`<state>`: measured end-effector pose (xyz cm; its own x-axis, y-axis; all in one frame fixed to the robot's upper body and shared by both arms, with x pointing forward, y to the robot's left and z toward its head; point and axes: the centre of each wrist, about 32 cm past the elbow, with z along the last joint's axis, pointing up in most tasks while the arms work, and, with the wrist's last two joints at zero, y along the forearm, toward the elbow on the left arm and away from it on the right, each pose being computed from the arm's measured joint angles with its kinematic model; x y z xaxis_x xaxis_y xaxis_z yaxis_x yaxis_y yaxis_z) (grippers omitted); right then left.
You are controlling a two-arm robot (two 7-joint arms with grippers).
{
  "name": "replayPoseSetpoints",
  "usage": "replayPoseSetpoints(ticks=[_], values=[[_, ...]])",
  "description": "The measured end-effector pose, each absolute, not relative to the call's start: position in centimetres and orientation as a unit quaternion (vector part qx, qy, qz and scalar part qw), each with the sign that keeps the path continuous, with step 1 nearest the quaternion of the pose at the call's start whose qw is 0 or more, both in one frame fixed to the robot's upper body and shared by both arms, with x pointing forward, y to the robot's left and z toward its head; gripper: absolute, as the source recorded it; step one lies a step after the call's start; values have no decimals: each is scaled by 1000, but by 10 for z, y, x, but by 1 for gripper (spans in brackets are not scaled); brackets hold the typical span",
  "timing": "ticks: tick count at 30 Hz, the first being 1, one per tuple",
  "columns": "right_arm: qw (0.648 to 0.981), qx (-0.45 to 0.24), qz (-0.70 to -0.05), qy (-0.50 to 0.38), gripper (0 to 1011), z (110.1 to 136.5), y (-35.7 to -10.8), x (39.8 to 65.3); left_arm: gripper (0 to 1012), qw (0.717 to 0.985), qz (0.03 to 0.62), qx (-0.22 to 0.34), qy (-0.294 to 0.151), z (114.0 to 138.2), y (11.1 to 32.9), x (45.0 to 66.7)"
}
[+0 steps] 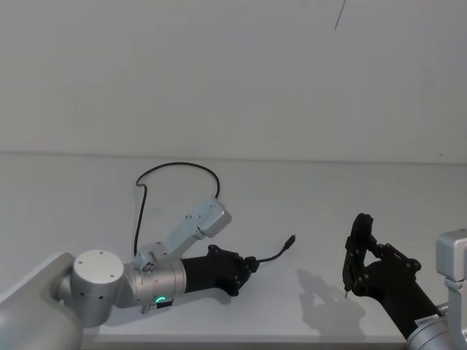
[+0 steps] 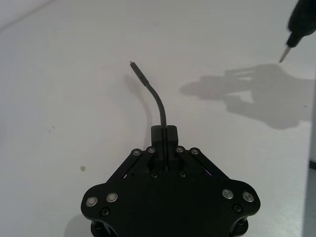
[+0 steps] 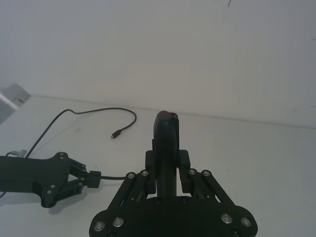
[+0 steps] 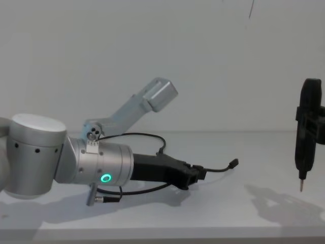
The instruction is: Pick up the data cable with the one hand.
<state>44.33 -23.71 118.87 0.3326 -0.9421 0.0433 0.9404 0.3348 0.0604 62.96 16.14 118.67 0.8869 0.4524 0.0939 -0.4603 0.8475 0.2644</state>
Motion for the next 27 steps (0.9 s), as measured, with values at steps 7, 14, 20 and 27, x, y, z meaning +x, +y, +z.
replayPoseSetpoints(ticks=[7, 14, 20, 27], values=[[816, 12, -577, -35, 269, 1189, -237, 443, 44, 969, 214, 118, -27, 1196, 176, 625], [816, 12, -577, -35, 269, 1189, -237, 443, 44, 977, 182, 100, -39, 1206, 202, 617], [816, 12, -577, -35, 269, 1189, -237, 443, 44, 982, 155, 92, -48, 1214, 230, 610], [816, 12, -577, -35, 269, 1189, -237, 443, 44, 986, 132, 91, -55, 1219, 257, 604]])
